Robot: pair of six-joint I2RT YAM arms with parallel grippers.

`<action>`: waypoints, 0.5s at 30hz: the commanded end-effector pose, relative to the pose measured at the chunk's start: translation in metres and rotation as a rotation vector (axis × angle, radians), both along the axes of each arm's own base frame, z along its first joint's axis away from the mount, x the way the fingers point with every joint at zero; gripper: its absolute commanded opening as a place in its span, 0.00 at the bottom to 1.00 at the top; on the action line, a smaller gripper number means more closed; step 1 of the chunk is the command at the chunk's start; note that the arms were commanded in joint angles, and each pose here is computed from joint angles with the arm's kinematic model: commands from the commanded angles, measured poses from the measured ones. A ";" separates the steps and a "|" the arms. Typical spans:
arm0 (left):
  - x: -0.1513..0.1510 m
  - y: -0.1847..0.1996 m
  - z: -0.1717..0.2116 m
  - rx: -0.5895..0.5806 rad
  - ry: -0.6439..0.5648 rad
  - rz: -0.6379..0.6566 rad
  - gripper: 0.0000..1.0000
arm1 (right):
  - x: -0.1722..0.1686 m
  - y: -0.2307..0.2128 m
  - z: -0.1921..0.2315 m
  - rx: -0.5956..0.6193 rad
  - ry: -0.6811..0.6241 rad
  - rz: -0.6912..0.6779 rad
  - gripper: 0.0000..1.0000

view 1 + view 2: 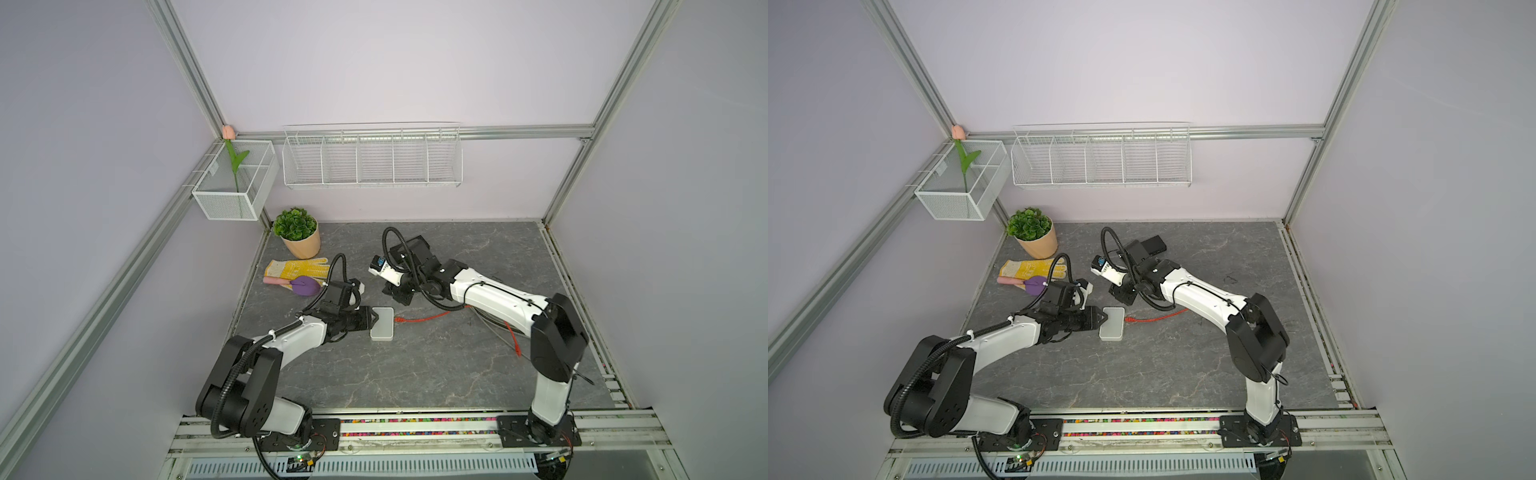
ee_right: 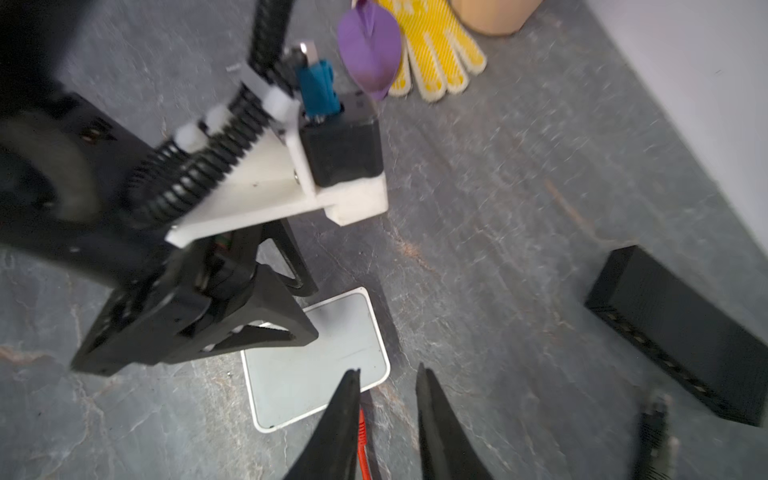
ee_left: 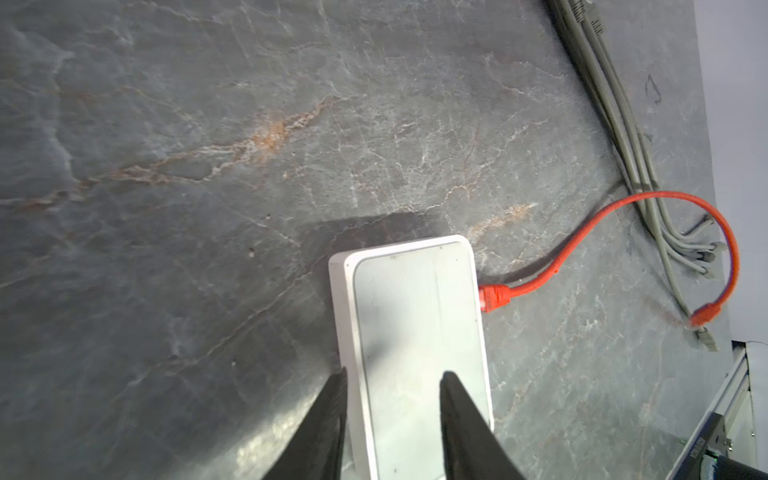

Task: Insert the plug into the switch port
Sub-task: 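Open the right gripper and draw it back from the plugged cable, then move the right gripper to the grey cable bundle and lower onto a plug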

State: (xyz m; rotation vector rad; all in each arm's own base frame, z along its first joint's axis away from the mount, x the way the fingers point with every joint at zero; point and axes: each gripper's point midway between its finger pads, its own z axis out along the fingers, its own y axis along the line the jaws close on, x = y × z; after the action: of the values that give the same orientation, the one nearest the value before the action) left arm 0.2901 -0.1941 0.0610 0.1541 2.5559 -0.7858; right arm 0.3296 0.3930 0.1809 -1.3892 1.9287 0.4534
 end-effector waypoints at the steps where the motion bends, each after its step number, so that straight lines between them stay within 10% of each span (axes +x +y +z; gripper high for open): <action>1: -0.003 0.007 0.008 0.013 0.017 0.024 0.38 | 0.015 -0.028 -0.001 -0.068 -0.051 -0.111 0.30; 15: -0.031 0.004 0.092 -0.112 -0.163 0.017 0.41 | 0.113 -0.214 -0.061 -0.331 0.190 -0.775 0.27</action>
State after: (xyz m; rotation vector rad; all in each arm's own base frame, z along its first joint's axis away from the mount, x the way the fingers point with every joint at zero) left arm 0.2743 -0.1855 0.1500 0.1382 2.3362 -0.8453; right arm 0.4479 0.2171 0.1571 -0.7938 2.3865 -0.0378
